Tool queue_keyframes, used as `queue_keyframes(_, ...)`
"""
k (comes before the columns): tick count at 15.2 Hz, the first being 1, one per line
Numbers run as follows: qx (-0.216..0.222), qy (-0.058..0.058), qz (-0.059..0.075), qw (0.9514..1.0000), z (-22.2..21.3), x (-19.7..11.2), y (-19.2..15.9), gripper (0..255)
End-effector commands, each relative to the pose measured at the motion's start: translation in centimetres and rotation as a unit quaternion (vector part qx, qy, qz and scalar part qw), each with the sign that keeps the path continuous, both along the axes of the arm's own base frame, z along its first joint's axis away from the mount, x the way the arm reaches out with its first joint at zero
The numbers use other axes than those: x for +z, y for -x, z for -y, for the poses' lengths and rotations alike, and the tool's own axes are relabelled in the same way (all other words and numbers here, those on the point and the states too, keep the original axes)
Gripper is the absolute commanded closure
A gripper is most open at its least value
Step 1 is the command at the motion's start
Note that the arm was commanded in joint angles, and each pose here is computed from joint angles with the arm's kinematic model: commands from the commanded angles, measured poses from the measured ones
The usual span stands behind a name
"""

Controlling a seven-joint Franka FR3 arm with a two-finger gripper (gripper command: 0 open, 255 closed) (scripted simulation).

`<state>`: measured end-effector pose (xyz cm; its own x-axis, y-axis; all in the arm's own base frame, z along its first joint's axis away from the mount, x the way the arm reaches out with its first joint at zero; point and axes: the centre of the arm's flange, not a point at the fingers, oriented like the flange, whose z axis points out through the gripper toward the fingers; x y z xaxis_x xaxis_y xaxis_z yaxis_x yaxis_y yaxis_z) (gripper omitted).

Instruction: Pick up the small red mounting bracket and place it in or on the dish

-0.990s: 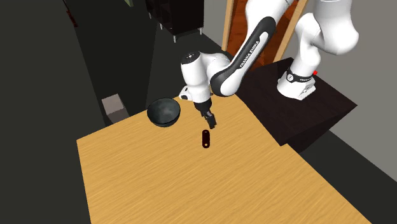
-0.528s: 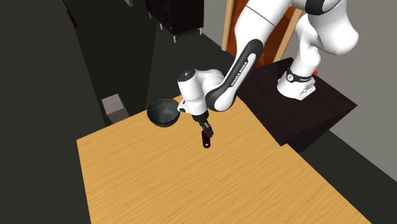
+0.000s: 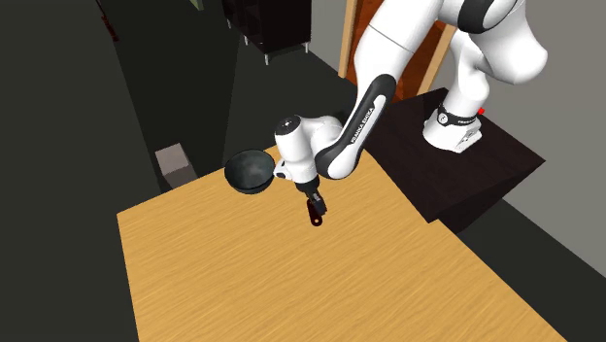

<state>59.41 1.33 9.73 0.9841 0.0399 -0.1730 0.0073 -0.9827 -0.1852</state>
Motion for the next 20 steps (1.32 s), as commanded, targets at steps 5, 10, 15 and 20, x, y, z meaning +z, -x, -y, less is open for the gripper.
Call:
queue_keyframes(5, 0.000, 0.000, 0.000, 1.0000, 0.0, 0.0, 0.0, 255)
queue_keyframes(10, 0.000, 0.000, 0.000, 1.0000, 0.1, -0.1, 0.0, 255)
queue_keyframes(15, 0.000, 0.000, 0.000, 1.0000, 0.0, 0.5, 0.0, 255)
queue_keyframes(20, 0.000, 0.000, 0.000, 1.0000, 0.0, 3.1, 0.0, 255)
